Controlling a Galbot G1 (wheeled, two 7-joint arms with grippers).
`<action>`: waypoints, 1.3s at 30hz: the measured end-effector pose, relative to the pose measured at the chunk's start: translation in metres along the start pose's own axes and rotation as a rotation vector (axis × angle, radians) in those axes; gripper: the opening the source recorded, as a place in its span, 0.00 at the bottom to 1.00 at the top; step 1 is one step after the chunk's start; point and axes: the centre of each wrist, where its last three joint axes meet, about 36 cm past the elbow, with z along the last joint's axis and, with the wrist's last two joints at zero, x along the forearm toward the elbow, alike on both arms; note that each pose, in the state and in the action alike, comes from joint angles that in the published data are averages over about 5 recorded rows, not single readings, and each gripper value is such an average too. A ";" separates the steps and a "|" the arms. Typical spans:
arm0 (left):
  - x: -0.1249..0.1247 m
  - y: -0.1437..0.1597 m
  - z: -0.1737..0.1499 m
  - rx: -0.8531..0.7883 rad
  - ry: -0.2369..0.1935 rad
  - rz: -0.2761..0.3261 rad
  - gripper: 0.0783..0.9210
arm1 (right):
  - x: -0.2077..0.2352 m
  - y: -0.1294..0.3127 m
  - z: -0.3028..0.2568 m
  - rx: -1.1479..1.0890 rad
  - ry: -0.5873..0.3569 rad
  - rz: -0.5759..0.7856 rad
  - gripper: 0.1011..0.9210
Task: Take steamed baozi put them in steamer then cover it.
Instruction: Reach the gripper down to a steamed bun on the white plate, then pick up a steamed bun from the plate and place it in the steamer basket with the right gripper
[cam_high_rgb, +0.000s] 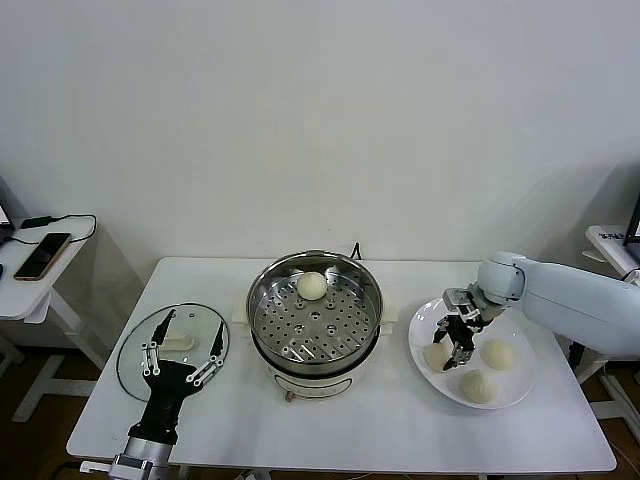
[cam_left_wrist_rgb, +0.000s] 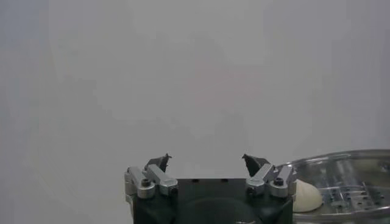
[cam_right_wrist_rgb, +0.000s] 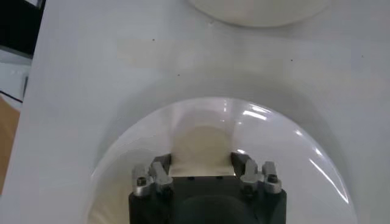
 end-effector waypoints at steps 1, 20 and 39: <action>0.000 0.000 0.000 0.000 -0.001 0.000 0.88 | 0.008 -0.003 -0.002 0.007 -0.001 0.003 0.68; -0.003 -0.003 -0.008 0.007 -0.023 0.017 0.88 | 0.183 -0.048 -0.183 0.285 -0.012 0.050 0.64; -0.007 -0.006 -0.004 0.011 -0.027 0.015 0.88 | 0.105 -0.056 -0.342 0.363 -0.003 0.003 0.62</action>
